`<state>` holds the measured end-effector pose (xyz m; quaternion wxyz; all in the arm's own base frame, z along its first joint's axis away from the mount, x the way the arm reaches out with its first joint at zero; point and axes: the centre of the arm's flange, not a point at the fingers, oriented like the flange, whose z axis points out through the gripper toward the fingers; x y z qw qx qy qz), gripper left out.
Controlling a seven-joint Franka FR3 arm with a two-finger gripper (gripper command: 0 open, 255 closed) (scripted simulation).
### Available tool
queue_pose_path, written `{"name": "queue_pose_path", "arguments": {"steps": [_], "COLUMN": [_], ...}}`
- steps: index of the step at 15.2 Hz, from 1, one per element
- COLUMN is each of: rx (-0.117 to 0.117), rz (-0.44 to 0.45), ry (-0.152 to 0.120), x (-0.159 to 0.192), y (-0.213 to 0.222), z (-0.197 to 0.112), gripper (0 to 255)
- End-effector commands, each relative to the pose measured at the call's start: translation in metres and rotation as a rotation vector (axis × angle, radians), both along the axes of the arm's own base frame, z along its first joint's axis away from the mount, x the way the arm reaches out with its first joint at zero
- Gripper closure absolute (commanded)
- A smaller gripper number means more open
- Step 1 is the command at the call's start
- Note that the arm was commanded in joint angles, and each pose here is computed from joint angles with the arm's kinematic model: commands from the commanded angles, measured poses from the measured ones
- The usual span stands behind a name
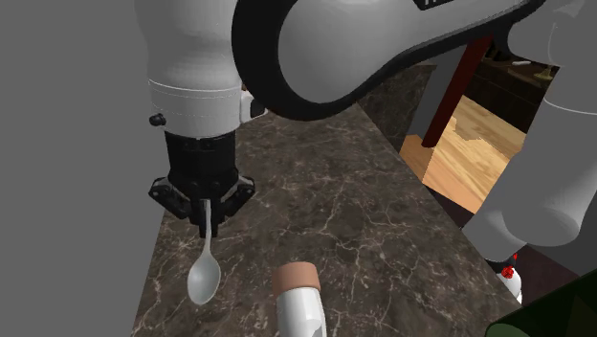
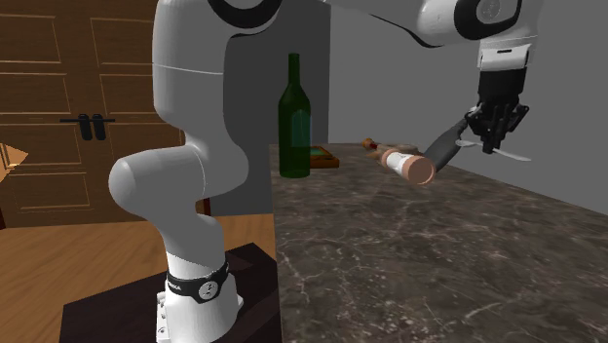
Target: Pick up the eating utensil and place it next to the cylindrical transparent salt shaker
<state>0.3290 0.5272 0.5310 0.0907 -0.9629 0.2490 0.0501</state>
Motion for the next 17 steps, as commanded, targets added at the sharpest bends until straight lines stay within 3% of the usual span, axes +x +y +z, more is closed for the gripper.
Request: {"name": "queue_pose_path", "arguments": {"steps": [1, 14, 17], "rx": [0.0, 0.0, 0.0], "rz": [0.0, 0.0, 0.0], "ry": [0.0, 0.0, 0.0], "x": [0.0, 0.0, 0.0], "y": [0.0, 0.0, 0.0], "z": [-0.012, -0.08, -0.08], "gripper": [255, 255, 255]}}
